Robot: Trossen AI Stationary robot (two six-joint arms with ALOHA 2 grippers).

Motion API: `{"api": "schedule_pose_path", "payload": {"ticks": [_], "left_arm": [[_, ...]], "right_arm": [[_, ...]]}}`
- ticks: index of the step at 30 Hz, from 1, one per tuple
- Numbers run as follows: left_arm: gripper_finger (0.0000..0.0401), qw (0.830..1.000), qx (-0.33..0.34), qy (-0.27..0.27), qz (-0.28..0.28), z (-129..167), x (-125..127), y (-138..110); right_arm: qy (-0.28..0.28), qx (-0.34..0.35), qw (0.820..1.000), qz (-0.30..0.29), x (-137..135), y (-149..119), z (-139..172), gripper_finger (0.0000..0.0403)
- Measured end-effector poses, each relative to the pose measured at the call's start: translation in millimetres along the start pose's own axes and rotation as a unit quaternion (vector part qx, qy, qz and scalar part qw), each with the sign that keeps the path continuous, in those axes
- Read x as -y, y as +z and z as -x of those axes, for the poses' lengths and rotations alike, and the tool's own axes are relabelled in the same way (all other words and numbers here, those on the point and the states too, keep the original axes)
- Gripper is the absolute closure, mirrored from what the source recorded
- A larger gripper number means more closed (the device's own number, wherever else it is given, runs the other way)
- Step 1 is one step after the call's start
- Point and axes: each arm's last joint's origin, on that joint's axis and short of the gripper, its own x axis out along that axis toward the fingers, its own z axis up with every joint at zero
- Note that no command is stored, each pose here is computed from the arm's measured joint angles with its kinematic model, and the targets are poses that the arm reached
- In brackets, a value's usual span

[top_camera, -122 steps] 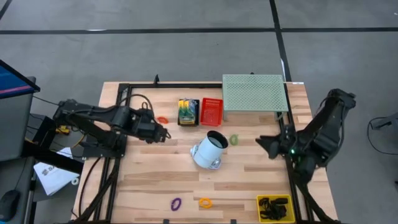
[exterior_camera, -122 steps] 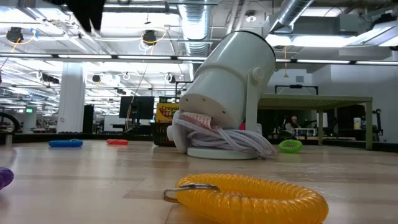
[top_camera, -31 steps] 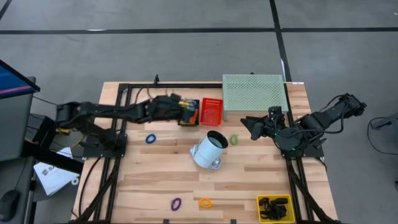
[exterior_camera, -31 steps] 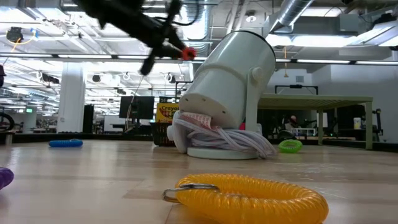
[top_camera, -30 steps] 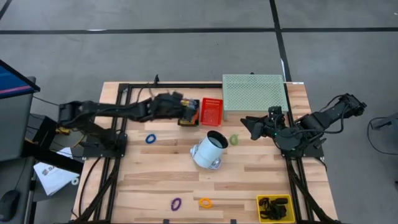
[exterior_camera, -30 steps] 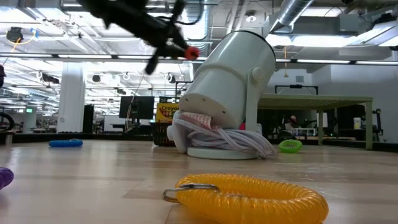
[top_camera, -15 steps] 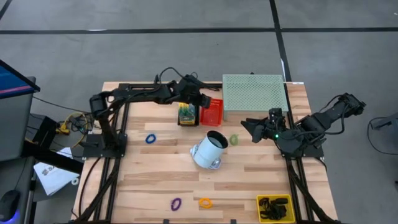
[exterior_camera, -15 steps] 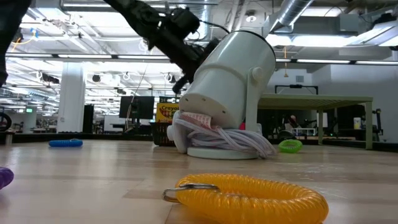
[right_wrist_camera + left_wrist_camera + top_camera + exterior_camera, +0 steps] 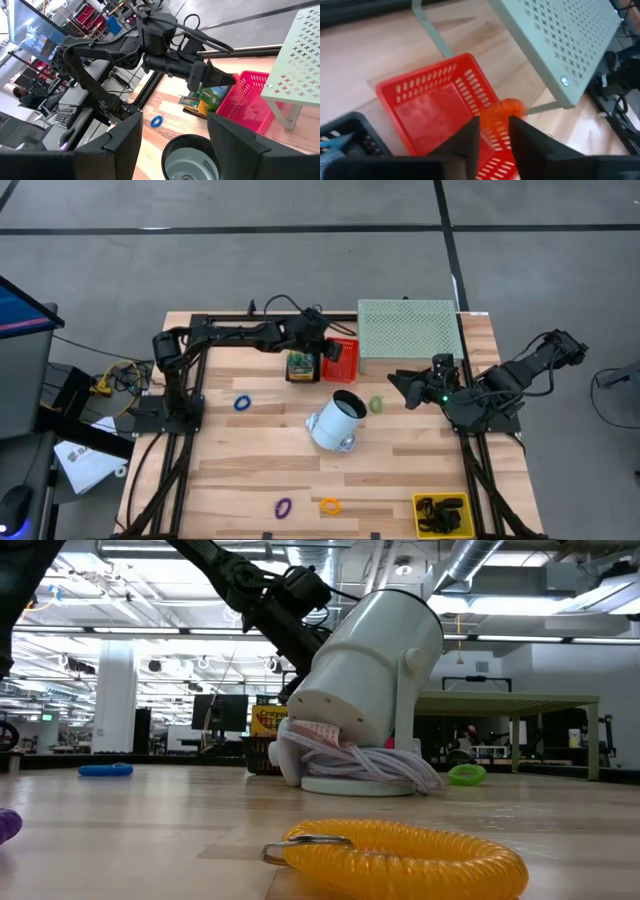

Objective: Pick & Place Office Desk Supplies
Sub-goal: Put the orange spring rubber band into the red bin, then adjust the red bin

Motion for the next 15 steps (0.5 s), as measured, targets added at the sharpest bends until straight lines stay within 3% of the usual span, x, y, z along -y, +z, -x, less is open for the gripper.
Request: {"api": "schedule_pose_path", "payload": {"ticks": [6,15], "left_arm": [[0.0263,1.000,0.003,0.008,-0.002,0.3,-0.8,0.2],[0.0295,1.000,0.007,0.010,-0.021,3.1,0.9,8.4]], "right_arm": [[0.000,0.000,1.000,0.000,0.0,0.0,0.0,0.0183],[0.000,-0.001,1.000,0.000,0.0,0.0,0.0,0.0183]]}}
